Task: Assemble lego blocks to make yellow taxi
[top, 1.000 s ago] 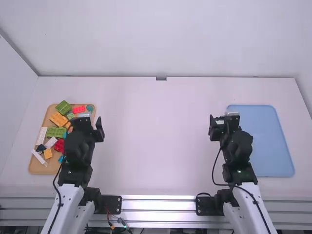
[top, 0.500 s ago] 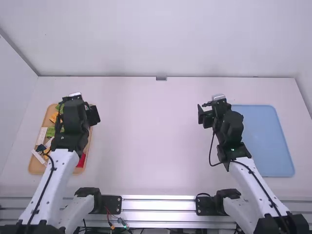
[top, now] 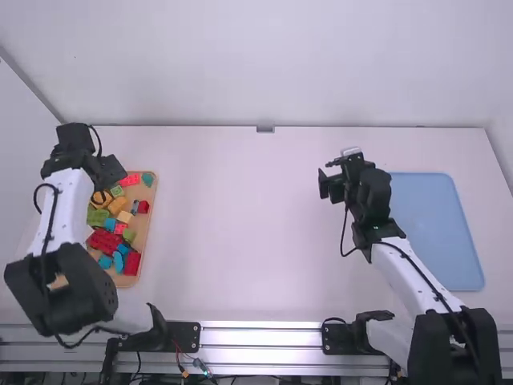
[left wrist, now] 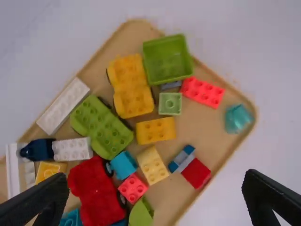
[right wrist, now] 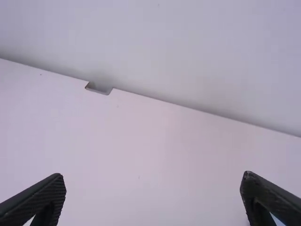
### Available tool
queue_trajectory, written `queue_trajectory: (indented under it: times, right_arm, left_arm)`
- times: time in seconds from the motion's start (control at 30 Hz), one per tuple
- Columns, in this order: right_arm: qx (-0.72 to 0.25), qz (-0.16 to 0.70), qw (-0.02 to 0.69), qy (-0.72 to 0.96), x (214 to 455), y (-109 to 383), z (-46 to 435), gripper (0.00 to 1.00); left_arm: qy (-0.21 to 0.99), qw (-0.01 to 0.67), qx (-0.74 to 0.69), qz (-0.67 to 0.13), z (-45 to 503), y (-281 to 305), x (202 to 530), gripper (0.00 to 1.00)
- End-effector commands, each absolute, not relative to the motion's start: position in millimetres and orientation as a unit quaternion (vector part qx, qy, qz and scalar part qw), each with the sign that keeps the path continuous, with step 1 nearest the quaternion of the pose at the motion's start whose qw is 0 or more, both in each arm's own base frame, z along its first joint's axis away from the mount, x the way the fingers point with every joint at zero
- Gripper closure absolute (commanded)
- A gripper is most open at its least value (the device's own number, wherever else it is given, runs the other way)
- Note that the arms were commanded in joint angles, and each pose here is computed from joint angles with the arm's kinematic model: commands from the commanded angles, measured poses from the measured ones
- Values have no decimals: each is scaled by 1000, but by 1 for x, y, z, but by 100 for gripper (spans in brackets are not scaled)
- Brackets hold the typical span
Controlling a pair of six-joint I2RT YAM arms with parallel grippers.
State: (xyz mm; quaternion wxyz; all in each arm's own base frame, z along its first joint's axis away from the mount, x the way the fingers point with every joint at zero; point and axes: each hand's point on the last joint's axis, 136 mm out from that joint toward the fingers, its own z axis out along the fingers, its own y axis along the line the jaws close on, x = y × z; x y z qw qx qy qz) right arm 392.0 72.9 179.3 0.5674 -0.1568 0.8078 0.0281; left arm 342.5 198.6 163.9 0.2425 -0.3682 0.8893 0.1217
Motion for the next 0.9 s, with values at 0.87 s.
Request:
queue_trajectory:
  times: [0.87]
  right_arm:
    - [-160, 30, 579, 799, 400, 76, 194, 1]
  left_arm:
    - [897, 141, -419, 23, 72, 274, 379, 17]
